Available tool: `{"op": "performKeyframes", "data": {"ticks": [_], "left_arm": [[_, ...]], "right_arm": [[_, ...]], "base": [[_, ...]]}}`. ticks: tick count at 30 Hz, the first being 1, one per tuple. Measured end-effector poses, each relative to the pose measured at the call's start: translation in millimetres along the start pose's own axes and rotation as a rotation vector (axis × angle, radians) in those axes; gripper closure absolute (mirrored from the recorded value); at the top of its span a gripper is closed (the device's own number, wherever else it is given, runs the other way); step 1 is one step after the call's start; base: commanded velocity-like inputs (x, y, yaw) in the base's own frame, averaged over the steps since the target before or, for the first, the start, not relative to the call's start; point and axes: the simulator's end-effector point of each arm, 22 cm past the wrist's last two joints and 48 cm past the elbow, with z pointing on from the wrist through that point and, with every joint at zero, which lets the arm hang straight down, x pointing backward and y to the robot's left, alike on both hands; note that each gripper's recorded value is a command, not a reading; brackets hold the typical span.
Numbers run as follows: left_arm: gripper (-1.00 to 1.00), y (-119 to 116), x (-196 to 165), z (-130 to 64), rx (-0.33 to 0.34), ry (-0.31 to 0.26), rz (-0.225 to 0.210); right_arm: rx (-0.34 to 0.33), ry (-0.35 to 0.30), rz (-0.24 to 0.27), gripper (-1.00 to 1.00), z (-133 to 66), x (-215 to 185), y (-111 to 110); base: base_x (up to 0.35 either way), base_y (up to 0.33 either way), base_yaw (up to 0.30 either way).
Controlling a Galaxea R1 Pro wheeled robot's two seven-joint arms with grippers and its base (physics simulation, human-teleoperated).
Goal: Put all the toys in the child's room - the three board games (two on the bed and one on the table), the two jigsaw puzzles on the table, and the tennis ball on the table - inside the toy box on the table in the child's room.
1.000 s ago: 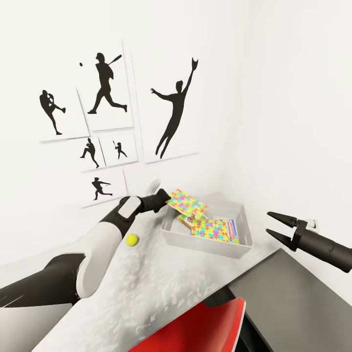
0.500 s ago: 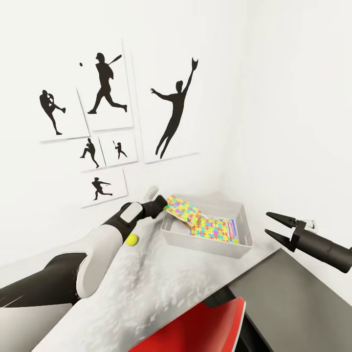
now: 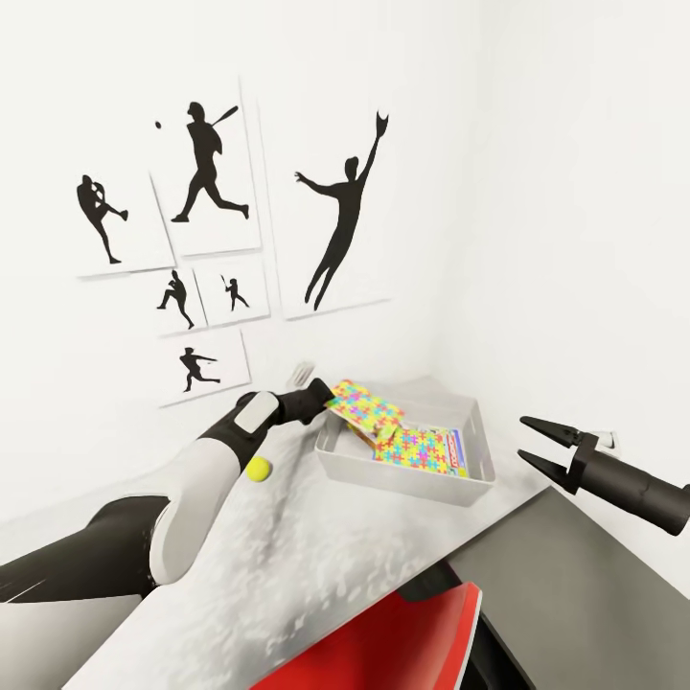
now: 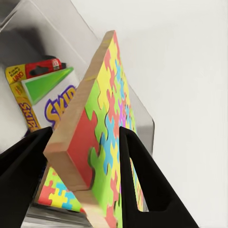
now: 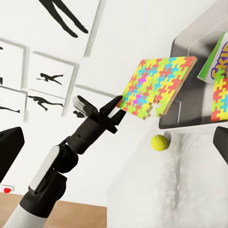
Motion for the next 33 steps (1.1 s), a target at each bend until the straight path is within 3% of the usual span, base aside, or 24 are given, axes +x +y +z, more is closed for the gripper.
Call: {"op": "performKeyframes", "data": {"ticks": [7,23,28,33], "left_arm": [[1.0,-5.9,4.8,0.6,0.026,0.028,-0.001],[1.0,4.2,7.8,8.1,0.021,0.041,-0.01],[1.0,-21.3,1.5,3.6,0.067,0.068,0.035],[1.0,-30.4,4.1,4.9,0.074,0.087,0.092]], "right_arm": [[0.003,0.002,0.004,-1.0,1.0,1.1,-2.4],[0.019,0.012,0.02,-1.0,5.3,3.5,-14.4],[0.024,0.014,0.025,-1.0,6.5,4.1,-18.3],[0.03,0.021,0.031,-1.0,9.1,6.5,-22.6]], "base": [[0.0,0.0,0.001],[0.0,0.0,0.062],[0.0,0.0,0.07],[0.0,0.0,0.07]]}}
